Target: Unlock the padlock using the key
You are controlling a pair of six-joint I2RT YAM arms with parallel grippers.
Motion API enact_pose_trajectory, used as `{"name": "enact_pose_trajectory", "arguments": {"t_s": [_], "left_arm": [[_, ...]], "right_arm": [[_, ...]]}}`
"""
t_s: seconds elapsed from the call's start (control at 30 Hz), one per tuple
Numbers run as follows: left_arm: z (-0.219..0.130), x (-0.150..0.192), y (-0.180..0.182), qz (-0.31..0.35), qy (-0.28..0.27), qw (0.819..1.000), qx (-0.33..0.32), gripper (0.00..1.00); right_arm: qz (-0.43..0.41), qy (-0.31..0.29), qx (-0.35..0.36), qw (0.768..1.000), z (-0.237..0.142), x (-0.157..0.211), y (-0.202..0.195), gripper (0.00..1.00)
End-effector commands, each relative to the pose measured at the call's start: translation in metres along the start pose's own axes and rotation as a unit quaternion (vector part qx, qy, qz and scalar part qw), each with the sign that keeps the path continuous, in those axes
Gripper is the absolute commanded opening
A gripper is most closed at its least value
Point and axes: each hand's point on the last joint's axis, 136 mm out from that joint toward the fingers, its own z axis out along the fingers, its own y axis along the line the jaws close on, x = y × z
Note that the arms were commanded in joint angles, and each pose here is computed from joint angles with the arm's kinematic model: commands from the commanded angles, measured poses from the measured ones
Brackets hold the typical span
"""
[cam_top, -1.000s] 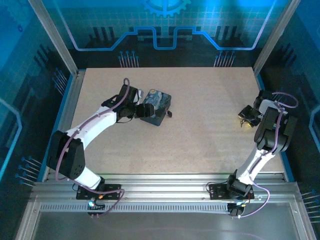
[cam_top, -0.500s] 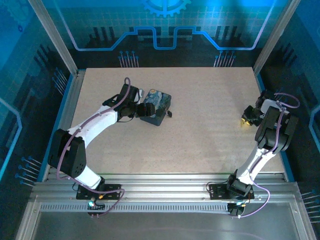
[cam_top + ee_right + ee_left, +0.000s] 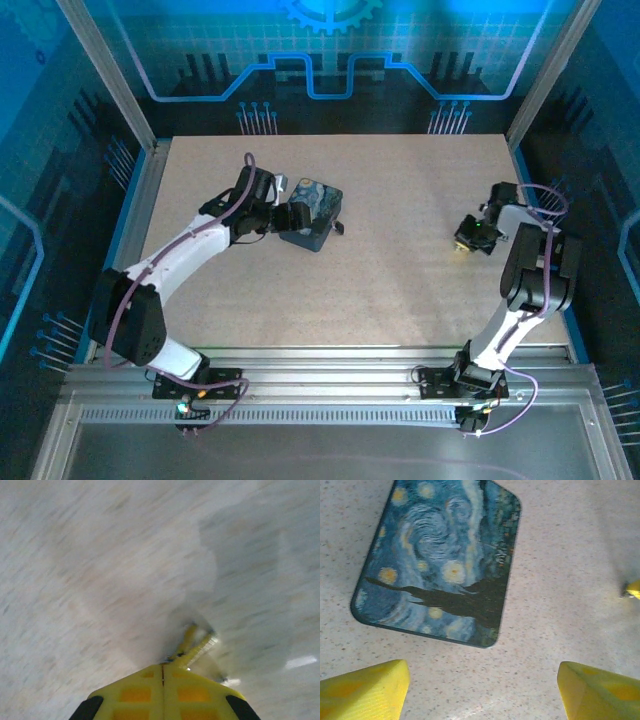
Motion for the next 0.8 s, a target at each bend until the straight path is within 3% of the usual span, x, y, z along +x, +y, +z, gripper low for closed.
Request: {"name": "enact_pose_trajectory", "arguments": {"t_s": [0.0, 0.3, 0.43, 0.77], "left_arm": [[-0.005, 0.011, -0.027, 0.01, 0.019, 0.999, 0.033, 0.79], [-0.01, 0.029, -0.04, 0.003, 0.025, 0.998, 0.05, 0.79], [-0.012, 0.033, -0.041, -0.001, 0.025, 0.998, 0.051, 0.79], [-0.03, 0.043, -0.031, 0.002, 0.014, 1.0, 0.028, 0.8]], "right_arm": [[-0.065, 0.01, -0.047, 0.997, -0.009, 0.025, 0.048, 0.05], [-0.185, 0.056, -0.08, 0.978, -0.007, 0.116, 0.114, 0.07], [-0.224, 0.068, -0.068, 0.97, -0.001, 0.15, 0.126, 0.1], [-0.238, 0.063, -0.048, 0.968, -0.007, 0.159, 0.118, 0.34]]}}
